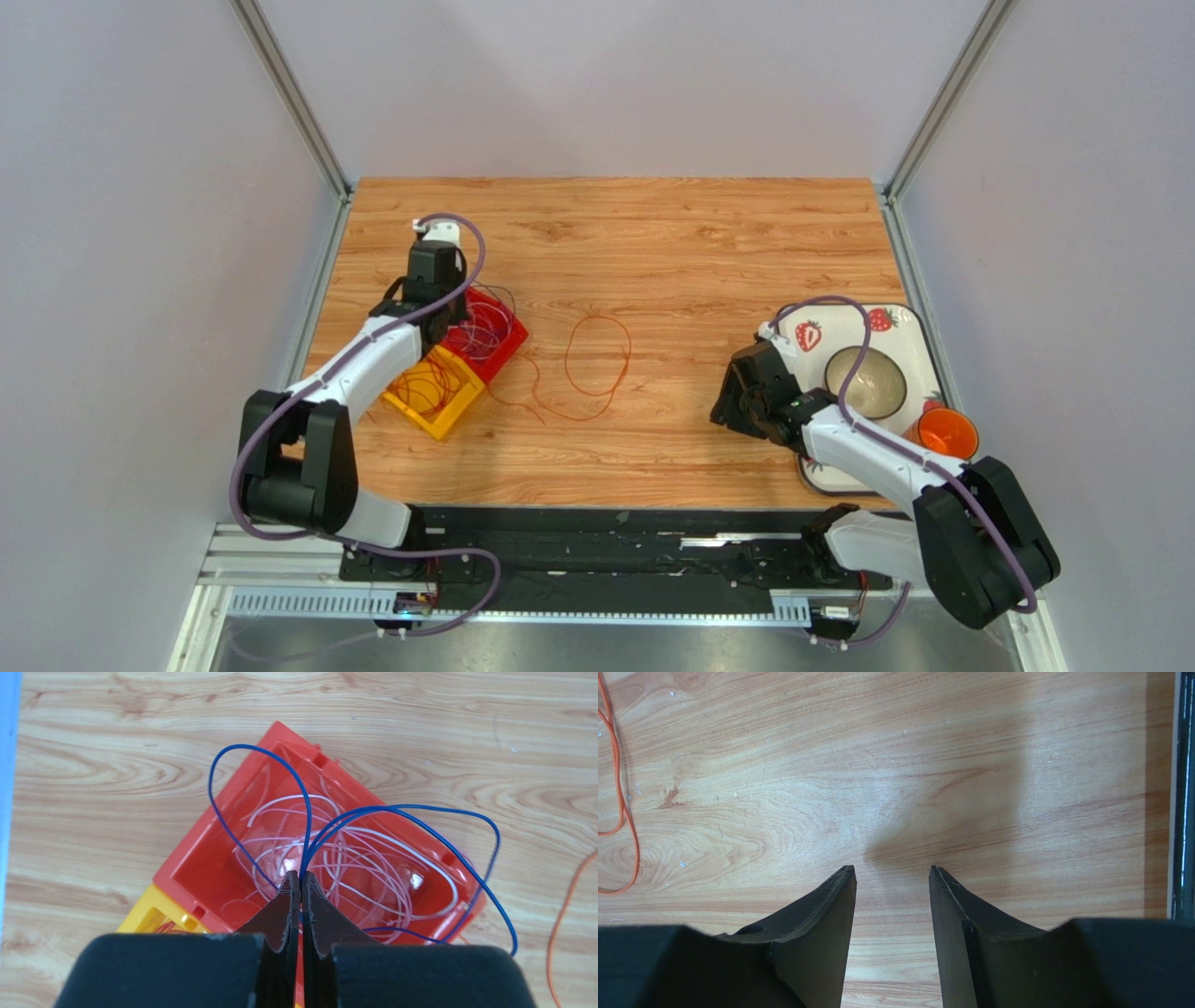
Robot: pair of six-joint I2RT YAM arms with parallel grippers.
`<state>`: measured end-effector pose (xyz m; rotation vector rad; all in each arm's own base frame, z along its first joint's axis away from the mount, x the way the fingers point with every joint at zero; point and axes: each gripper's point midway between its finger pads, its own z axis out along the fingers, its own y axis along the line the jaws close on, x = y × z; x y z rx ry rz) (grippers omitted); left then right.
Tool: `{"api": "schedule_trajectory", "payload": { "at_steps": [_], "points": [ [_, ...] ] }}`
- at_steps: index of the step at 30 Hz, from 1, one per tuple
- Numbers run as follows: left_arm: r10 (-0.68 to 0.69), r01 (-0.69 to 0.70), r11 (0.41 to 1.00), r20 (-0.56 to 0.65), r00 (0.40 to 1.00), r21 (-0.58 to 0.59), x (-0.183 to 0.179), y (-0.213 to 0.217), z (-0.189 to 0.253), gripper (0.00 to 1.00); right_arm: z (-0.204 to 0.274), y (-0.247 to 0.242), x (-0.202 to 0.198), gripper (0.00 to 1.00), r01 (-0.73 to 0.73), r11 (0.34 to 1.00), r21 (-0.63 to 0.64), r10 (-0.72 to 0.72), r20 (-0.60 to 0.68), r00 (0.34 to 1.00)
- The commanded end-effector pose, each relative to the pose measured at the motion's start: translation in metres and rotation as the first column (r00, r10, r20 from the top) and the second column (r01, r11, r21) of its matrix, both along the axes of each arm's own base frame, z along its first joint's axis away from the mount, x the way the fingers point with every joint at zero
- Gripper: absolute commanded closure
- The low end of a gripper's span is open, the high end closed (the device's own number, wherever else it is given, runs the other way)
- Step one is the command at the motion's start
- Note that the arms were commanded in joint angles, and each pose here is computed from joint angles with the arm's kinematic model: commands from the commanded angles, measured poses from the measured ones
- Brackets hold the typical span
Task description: Untangle the cables
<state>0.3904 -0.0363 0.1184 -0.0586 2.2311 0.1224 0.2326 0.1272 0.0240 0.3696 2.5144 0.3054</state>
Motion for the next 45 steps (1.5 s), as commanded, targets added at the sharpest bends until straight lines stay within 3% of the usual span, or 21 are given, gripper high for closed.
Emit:
{"api": "schedule_trajectory", "payload": {
  "at_steps": [1, 9, 12, 13, 16, 22, 31, 34, 45],
  "points": [
    [0.161, -0.158, 0.986, -0.063, 0.985, 0.048, 0.0, 0.024, -0.001, 1.0, 0.006, 0.007, 0.008, 0.53, -0.021, 1.0, 0.012, 0.02, 0.033, 0.999],
    [0.229, -0.211, 0.968, -0.133, 0.964, 0.133, -0.002, 0.039, -0.016, 1.0, 0.005, 0.007, 0.007, 0.53, -0.026, 1.0, 0.007, 0.025, 0.025, 0.999],
    [0.202, -0.184, 0.976, -0.167, 0.965, 0.121, -0.002, 0.034, -0.022, 0.91, 0.004, 0.007, 0.007, 0.53, -0.025, 1.0, 0.004, 0.025, 0.021, 0.999],
    [0.189, -0.175, 0.979, -0.154, 0.97, 0.101, 0.001, 0.031, -0.019, 0.83, 0.004, 0.007, 0.007, 0.53, -0.025, 1.0, 0.003, 0.025, 0.02, 1.0],
    [0.128, -0.124, 0.992, -0.127, 0.984, 0.034, 0.006, 0.017, -0.008, 0.72, 0.003, 0.006, 0.007, 0.53, -0.023, 1.0, 0.001, 0.023, 0.017, 1.0],
    [0.066, -0.069, 0.997, -0.077, 0.995, -0.032, 0.011, 0.003, 0.028, 0.66, 0.002, 0.007, 0.007, 0.53, -0.024, 1.0, -0.002, 0.024, 0.014, 1.0],
    [0.056, -0.054, 0.996, 0.019, 0.998, -0.075, -0.001, 0.001, 0.082, 0.64, 0.002, 0.007, 0.008, 0.54, -0.022, 1.0, -0.004, 0.022, 0.012, 1.0],
    [0.153, -0.152, 0.988, 0.049, 0.987, -0.021, -0.004, 0.021, 0.082, 0.65, 0.002, 0.007, 0.008, 0.54, -0.022, 1.0, -0.004, 0.022, 0.012, 1.0],
    [0.191, -0.192, 0.98, -0.028, 0.981, -0.06, 0.024, 0.026, 0.044, 0.67, 0.003, 0.007, 0.007, 0.54, -0.026, 1.0, -0.003, 0.026, 0.014, 1.0]
  ]
}}
